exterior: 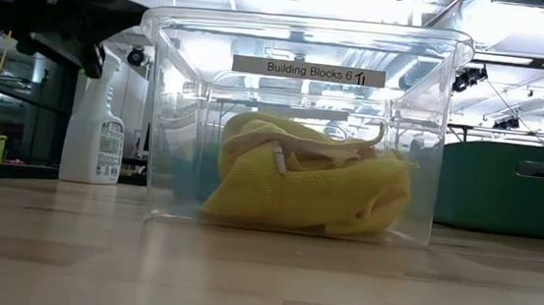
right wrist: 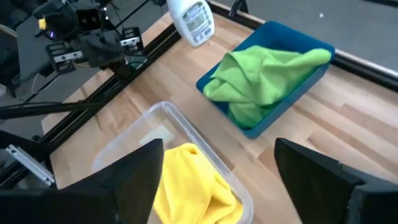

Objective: Sort microfiber towel by color & place in baskets
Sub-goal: Return to Home Position

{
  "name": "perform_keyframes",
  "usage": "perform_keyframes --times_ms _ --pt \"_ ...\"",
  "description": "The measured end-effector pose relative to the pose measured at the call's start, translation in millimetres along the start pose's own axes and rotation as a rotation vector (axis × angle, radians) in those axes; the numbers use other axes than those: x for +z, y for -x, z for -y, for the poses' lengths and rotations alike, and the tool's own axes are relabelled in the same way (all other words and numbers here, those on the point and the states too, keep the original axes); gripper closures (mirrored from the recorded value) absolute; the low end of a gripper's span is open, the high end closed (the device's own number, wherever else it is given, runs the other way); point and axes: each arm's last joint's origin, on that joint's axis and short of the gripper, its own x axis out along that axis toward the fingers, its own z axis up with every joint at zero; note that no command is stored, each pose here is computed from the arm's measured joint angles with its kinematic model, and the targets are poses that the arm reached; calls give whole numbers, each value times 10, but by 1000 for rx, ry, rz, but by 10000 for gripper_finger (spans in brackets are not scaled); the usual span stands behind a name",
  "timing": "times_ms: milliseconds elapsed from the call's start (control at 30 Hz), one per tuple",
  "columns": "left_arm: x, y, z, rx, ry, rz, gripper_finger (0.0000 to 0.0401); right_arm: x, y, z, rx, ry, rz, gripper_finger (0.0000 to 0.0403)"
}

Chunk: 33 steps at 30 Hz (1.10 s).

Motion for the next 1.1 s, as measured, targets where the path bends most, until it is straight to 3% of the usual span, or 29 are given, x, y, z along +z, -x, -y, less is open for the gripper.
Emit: perform_keyframes --times_ms 367,633,867,1100 --pt "-27 51 -40 19 -64 -9 401 -53 16 -10 -1 22 -36 211" --pt "-126 58 -93 66 -95 -109 401 -153 31 62 -34 50 -172 306" --pt "-181 69 -125 94 -119 -167 401 -254 244 108 -11 109 -228 387" --pt "-204 74 -138 105 -129 -191 401 -408 726 241 -26 127 -127 388"
